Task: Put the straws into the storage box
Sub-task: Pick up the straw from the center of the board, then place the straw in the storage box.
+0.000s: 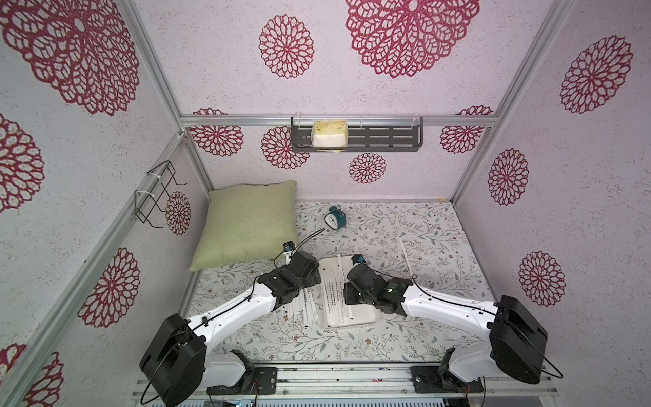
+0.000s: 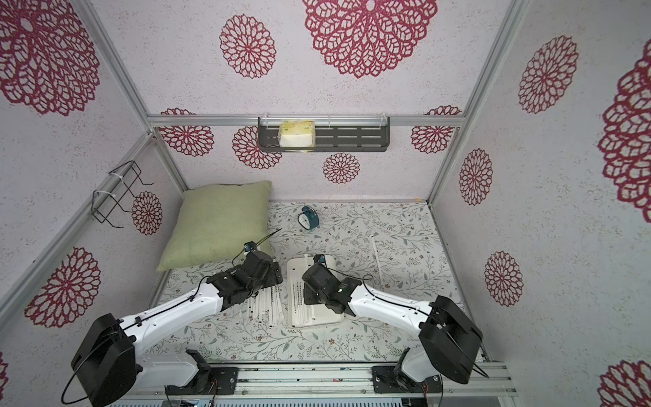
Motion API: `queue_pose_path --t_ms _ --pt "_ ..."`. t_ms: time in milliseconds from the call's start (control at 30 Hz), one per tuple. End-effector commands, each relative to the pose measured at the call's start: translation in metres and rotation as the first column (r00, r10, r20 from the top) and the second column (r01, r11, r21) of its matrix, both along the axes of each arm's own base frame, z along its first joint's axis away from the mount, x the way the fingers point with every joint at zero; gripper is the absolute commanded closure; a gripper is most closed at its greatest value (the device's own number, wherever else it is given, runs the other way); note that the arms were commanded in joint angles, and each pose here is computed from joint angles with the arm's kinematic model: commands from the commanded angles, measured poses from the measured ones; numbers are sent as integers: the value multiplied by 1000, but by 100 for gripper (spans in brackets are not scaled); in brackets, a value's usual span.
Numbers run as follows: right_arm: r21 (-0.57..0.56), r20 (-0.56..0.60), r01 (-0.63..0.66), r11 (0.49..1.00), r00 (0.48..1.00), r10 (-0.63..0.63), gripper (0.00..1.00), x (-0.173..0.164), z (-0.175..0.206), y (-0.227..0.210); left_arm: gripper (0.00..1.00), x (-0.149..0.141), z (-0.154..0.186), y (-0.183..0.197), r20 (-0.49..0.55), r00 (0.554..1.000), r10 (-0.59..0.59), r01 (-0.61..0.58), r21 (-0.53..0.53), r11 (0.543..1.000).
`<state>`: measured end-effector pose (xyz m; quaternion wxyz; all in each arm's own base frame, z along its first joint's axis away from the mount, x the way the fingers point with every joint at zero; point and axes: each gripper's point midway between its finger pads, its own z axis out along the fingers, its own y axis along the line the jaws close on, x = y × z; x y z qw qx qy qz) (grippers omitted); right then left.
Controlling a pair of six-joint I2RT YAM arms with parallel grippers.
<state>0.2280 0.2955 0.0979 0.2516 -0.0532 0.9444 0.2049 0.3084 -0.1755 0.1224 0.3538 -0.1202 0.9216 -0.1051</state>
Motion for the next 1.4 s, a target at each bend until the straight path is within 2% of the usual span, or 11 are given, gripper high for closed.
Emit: queue_pose_path --t_ms 0,267,467,800,1133,1367 --pt "90 -44 85 992 996 -82 88 2 -4 3 12 5 1 -12 4 1000 -9 9 -47 999" --pt "80 -117 106 991 988 -96 89 5 -44 -3 12 3 -10 -30 -19 999 -48 47 -72 996" --pt "75 -108 84 994 991 -76 90 16 -46 0 12 2 -11 -32 -24 998 -53 52 -69 996" --pt "15 -163 32 999 986 -29 88 9 -69 2 12 4 -10 -32 -20 998 -54 53 -53 997" --pt "-13 -163 30 999 986 -32 86 12 -69 2 13 4 -11 -31 -25 998 -53 51 -50 997" --pt "-25 -128 26 999 991 -29 80 18 -51 1 13 5 -8 -28 -17 998 -54 53 -34 998"
